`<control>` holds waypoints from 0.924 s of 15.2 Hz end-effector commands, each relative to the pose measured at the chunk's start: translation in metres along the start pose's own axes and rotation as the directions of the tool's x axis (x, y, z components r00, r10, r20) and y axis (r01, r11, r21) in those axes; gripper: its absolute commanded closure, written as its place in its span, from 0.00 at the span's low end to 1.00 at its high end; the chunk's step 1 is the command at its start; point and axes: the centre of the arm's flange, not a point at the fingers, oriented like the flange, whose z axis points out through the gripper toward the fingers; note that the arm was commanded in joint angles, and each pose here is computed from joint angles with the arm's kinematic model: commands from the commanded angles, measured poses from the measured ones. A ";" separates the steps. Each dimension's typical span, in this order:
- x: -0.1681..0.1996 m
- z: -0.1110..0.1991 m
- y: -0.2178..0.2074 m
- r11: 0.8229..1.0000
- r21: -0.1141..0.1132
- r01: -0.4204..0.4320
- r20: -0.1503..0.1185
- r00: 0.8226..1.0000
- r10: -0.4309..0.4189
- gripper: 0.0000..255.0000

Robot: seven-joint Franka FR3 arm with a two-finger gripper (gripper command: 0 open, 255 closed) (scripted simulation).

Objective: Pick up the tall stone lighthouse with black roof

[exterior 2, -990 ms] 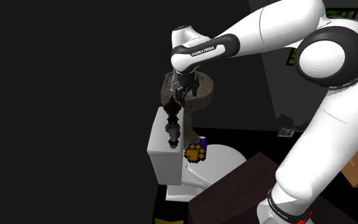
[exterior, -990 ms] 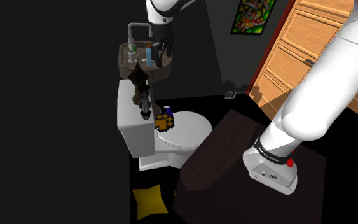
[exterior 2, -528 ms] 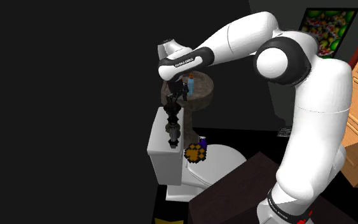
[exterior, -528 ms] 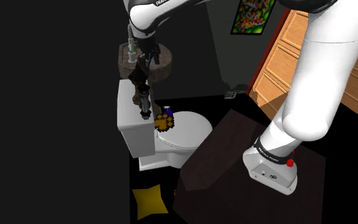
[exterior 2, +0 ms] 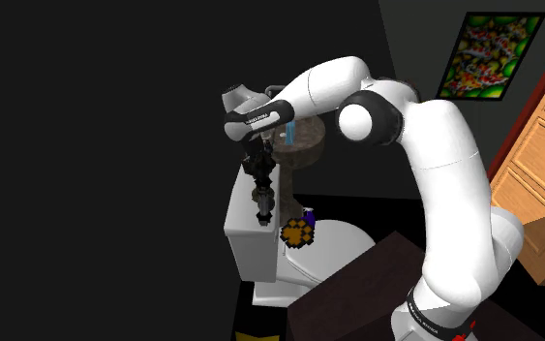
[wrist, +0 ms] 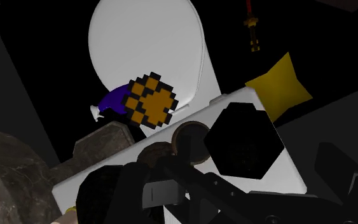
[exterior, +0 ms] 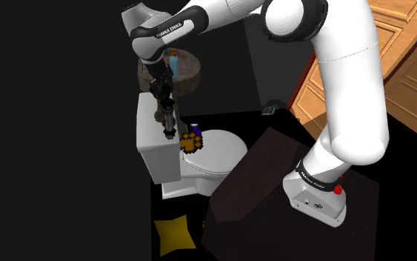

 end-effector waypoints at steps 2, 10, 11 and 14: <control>0.035 0.029 0.000 1.000 -0.015 0.021 0.030 0.999 -0.020 0.00; 0.048 0.069 -0.006 1.000 -0.016 0.024 0.035 0.999 -0.023 0.00; 0.048 0.072 -0.007 1.000 -0.016 0.024 0.035 0.999 -0.023 0.00; 0.048 0.071 -0.006 1.000 -0.016 0.024 0.034 0.999 -0.023 1.00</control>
